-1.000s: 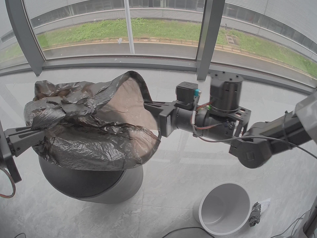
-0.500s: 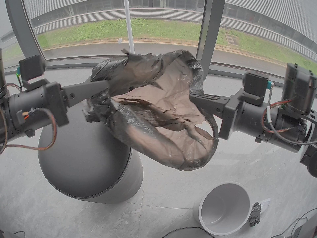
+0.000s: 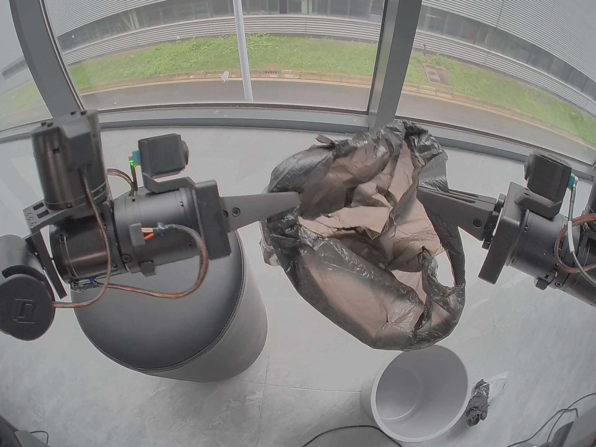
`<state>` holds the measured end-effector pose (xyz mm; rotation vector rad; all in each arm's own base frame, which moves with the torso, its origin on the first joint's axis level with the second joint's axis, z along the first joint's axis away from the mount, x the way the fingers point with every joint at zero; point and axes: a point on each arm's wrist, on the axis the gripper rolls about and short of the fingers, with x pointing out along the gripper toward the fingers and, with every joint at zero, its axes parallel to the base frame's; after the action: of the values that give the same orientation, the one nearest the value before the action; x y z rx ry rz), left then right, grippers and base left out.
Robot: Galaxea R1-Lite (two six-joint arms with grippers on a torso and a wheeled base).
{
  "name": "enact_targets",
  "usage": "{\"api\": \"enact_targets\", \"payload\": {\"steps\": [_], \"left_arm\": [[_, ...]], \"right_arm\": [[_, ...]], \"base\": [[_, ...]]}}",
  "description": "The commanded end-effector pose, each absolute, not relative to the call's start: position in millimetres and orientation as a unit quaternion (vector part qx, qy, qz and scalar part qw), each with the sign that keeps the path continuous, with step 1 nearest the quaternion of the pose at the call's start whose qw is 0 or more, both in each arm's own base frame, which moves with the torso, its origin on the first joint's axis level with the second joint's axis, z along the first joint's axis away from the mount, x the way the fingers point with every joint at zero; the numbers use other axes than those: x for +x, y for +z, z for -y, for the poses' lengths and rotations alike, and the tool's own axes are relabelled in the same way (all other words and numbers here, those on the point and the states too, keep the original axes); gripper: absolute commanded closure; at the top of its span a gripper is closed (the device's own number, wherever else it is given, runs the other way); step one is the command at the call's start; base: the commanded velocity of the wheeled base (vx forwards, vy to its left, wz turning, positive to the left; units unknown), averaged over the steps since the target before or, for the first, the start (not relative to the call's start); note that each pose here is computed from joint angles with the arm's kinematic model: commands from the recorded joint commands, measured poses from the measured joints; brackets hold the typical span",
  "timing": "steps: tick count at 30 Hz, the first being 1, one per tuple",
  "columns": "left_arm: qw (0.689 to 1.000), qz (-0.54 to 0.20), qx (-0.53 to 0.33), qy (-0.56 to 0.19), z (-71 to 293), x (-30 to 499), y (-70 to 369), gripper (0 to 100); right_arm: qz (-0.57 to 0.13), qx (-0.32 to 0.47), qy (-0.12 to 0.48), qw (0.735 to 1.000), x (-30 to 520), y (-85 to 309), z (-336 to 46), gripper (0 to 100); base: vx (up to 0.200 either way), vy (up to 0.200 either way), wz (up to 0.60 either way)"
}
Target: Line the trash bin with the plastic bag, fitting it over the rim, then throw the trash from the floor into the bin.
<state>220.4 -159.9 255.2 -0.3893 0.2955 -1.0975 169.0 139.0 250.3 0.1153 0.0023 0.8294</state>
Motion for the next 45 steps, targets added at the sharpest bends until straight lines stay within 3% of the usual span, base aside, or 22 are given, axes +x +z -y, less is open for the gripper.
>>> {"api": "enact_targets", "payload": {"steps": [1, 18, 24, 33, 45], "left_arm": [[0.823, -0.169, -0.168, -0.516, 172.4, 235.3, 233.5, 100], [0.822, -0.186, -0.164, -0.512, 170.7, 232.7, 221.8, 100], [0.82, -0.207, -0.166, -0.507, 168.9, 230.0, 210.8, 100], [0.803, -0.247, -0.163, -0.518, 166.2, 222.9, 190.2, 100], [0.804, -0.252, -0.166, -0.513, 165.6, 227.3, 183.9, 100]], "right_arm": [[-0.001, 0.056, 0.402, 0.914, 162.3, 247.5, -132.8, 100], [-0.02, 0.05, 0.401, 0.914, 161.7, 237.4, -132.3, 100], [-0.041, 0.045, 0.406, 0.912, 161.6, 225.5, -134.4, 100], [-0.053, 0.041, 0.42, 0.905, 161.0, 220.3, -139.0, 100], [-0.061, 0.039, 0.42, 0.905, 161.5, 216.4, -139.4, 100]], "base": [[0.0, -0.2, 0.0], [0.0, -0.2, 0.0], [0.0, 0.0, 0.0], [-0.2, 0.0, 0.0], [-0.2, 0.0, 0.0]]}}
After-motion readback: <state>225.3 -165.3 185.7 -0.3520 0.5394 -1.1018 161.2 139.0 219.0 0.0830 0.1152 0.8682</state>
